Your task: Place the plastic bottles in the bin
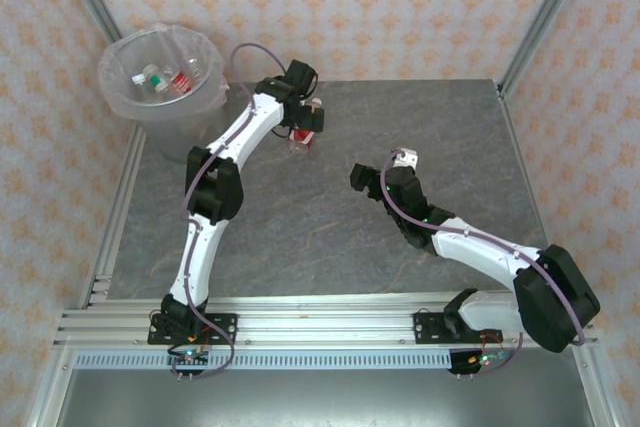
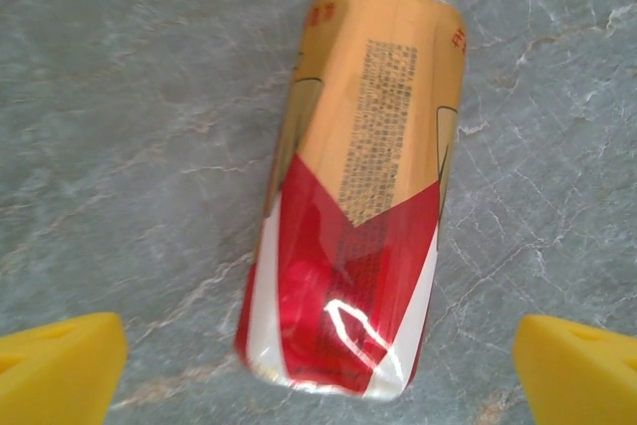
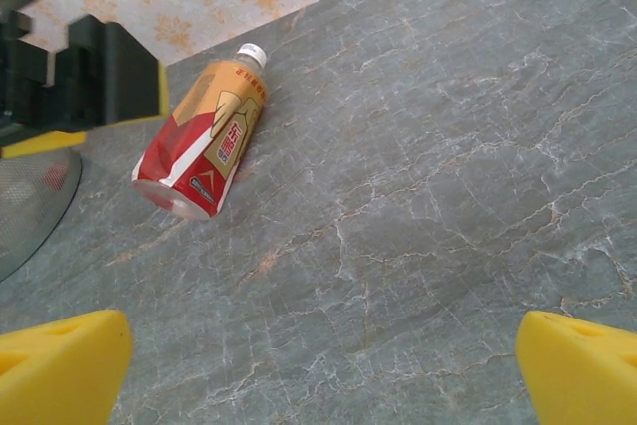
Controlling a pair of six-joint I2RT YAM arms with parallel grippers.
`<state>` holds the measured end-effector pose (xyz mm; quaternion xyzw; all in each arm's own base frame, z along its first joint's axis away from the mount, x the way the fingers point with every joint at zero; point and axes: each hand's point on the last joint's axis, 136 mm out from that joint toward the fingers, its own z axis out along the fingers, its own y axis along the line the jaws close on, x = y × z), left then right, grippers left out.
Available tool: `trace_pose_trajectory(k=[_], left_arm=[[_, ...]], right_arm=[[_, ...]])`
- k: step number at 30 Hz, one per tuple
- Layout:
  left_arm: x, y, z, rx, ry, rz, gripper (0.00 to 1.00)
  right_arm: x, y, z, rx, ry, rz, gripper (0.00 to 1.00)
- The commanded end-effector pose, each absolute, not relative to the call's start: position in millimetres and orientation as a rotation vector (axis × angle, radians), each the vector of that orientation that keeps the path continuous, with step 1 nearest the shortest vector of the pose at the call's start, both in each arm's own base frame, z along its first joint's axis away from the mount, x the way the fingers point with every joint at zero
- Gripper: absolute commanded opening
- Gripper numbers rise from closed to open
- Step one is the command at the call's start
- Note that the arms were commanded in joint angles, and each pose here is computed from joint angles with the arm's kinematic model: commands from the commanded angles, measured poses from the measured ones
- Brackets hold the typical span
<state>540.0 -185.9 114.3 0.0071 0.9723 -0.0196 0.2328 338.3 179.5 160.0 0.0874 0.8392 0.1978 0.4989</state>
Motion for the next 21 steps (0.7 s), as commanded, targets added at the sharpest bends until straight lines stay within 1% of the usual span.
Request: trace_pose_trajectory(k=[1, 9, 15, 21], left_arm=[[541, -196, 120, 0.107, 2.676, -0.076, 1.0], [569, -193, 85, 0.131, 2.643, 0.032, 0.99], [582, -202, 74, 0.158, 2.613, -0.01, 0.92], [593, -202, 63, 0.202, 2.585, 0.026, 0.86]], right_arm=[[342, 181, 166, 0.23, 2.026, 0.476, 0.99], [342, 182, 165, 0.228, 2.039, 0.479, 0.99], [342, 181, 163, 0.229, 2.048, 0.47, 0.99], [341, 181, 162, 0.223, 2.058, 0.469, 0.99]])
